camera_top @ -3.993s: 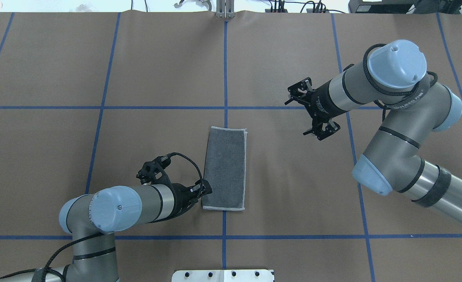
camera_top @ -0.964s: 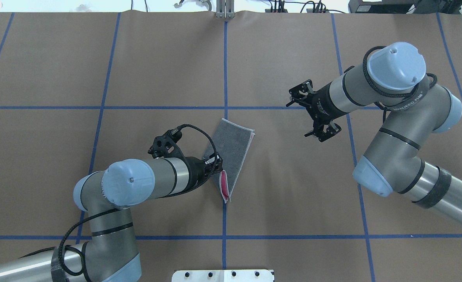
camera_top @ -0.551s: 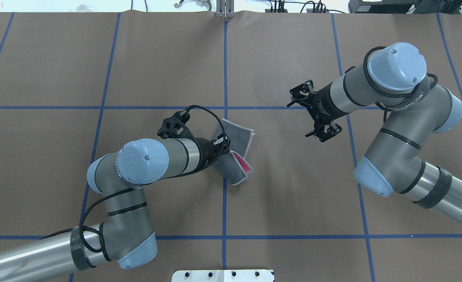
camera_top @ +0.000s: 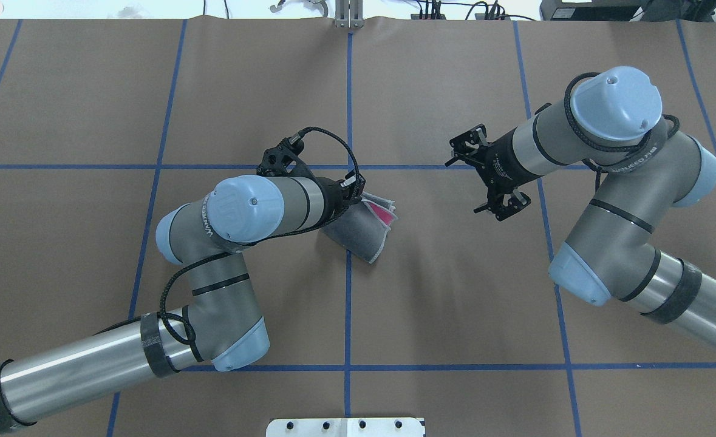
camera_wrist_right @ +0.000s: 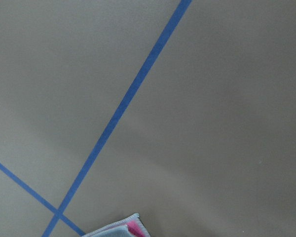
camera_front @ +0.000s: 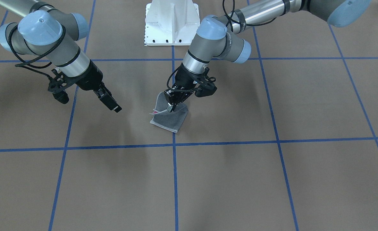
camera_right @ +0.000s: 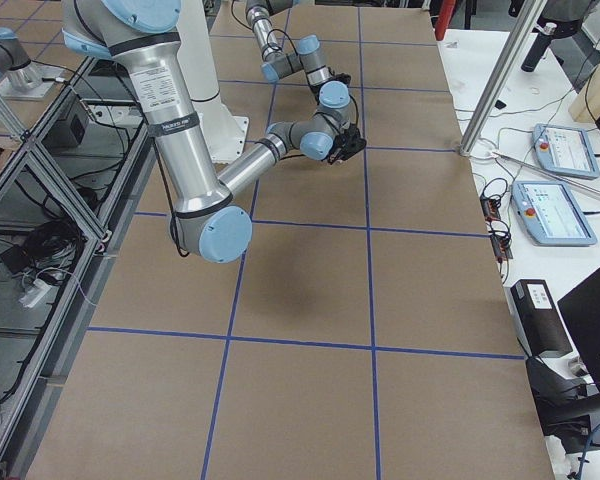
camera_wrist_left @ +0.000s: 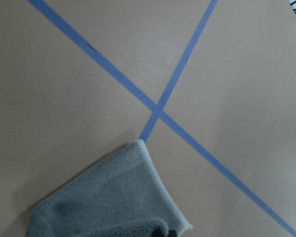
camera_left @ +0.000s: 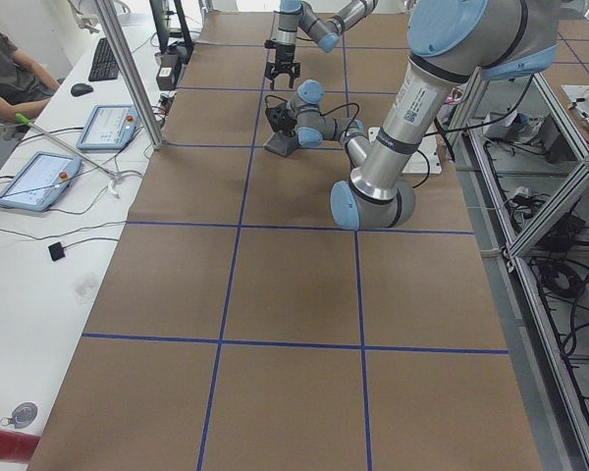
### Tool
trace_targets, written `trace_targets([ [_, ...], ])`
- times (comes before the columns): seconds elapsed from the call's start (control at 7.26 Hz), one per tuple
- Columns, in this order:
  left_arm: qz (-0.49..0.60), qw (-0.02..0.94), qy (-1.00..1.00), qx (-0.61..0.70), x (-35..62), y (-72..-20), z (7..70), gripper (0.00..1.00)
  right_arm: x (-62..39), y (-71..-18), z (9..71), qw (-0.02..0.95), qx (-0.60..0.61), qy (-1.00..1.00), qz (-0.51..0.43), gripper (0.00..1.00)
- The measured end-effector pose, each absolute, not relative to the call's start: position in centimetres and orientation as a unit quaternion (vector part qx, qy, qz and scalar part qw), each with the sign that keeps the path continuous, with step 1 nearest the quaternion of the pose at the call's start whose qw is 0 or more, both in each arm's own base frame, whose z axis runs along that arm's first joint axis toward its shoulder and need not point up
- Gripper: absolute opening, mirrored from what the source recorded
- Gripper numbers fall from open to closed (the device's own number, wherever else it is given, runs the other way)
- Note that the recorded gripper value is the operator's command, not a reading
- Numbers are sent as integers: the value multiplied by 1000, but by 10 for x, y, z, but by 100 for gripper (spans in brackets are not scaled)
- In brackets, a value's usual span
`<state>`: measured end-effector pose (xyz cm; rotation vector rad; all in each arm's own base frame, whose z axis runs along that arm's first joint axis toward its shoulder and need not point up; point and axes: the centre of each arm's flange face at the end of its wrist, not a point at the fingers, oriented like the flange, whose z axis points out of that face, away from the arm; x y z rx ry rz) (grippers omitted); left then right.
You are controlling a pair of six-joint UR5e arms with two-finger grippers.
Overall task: Fold towel twice with both arms
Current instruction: 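Fold the near end over onto the strip's far end with the left gripper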
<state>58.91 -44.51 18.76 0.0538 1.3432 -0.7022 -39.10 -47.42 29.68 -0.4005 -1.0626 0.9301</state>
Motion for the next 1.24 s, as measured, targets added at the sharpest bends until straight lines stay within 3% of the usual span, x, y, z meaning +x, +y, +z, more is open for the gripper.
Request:
trace_targets([
  [1.24, -330, 733, 595, 25, 584, -481, 200, 0, -394, -473, 298, 744, -183, -483, 424, 100],
])
